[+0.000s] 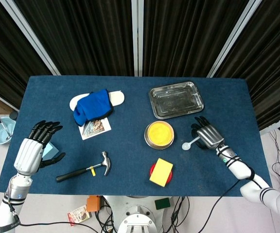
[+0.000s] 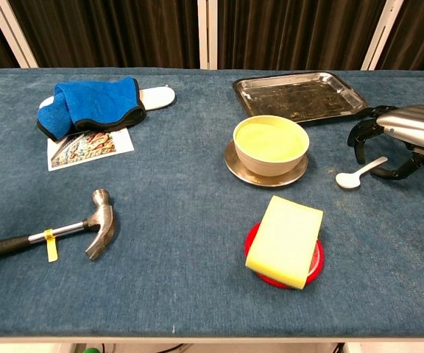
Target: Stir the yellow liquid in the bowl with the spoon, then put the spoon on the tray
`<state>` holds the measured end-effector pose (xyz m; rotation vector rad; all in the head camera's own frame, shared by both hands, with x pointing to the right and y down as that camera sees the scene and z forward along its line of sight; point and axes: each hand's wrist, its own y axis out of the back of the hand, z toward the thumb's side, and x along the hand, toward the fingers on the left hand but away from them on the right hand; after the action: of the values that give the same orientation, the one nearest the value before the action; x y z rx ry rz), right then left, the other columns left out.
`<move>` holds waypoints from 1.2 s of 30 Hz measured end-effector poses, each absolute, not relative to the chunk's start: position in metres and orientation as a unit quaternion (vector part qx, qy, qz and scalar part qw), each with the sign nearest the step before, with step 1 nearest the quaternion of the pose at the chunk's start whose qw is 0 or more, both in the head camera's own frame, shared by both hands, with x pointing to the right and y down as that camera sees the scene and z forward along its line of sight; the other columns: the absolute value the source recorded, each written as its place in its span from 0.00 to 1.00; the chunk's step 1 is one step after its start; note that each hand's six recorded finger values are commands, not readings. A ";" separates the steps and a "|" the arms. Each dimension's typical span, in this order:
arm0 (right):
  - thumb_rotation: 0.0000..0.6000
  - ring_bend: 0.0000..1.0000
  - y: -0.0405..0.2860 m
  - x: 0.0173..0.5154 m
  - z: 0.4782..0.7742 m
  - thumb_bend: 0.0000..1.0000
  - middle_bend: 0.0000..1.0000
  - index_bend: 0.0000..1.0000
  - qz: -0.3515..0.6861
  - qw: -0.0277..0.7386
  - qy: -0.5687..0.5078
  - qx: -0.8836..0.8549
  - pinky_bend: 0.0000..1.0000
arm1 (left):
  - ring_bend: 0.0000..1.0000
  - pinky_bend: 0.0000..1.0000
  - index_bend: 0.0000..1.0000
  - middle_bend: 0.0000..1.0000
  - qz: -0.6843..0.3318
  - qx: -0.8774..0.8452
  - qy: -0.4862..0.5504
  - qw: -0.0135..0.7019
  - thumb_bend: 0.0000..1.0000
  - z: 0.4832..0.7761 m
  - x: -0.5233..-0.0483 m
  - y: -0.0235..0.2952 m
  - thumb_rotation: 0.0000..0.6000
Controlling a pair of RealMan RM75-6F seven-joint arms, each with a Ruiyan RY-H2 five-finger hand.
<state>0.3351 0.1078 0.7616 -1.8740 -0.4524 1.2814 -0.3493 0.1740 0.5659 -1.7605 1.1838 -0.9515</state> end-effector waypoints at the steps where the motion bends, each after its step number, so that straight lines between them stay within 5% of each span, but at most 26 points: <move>1: 1.00 0.00 0.108 0.335 0.762 0.41 0.23 0.51 0.507 0.401 -0.179 -0.742 0.00 | 0.14 0.12 0.18 0.16 -0.376 -0.695 0.467 0.397 0.13 0.566 -0.349 0.174 1.00; 23: 1.00 0.00 0.106 0.338 0.755 0.43 0.27 0.59 0.499 0.406 -0.198 -0.740 0.00 | 0.14 0.12 0.18 0.15 -0.378 -0.695 0.464 0.398 0.13 0.568 -0.350 0.174 1.00; 36: 1.00 0.00 0.087 0.339 0.706 0.43 0.28 0.59 0.466 0.432 -0.246 -0.732 0.00 | 0.14 0.12 0.17 0.16 -0.376 -0.694 0.462 0.405 0.13 0.565 -0.351 0.173 1.00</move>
<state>0.3390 0.0872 0.7061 -1.8235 -0.6137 1.1620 -0.3507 0.1734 0.5652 -1.7506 1.1659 -0.9500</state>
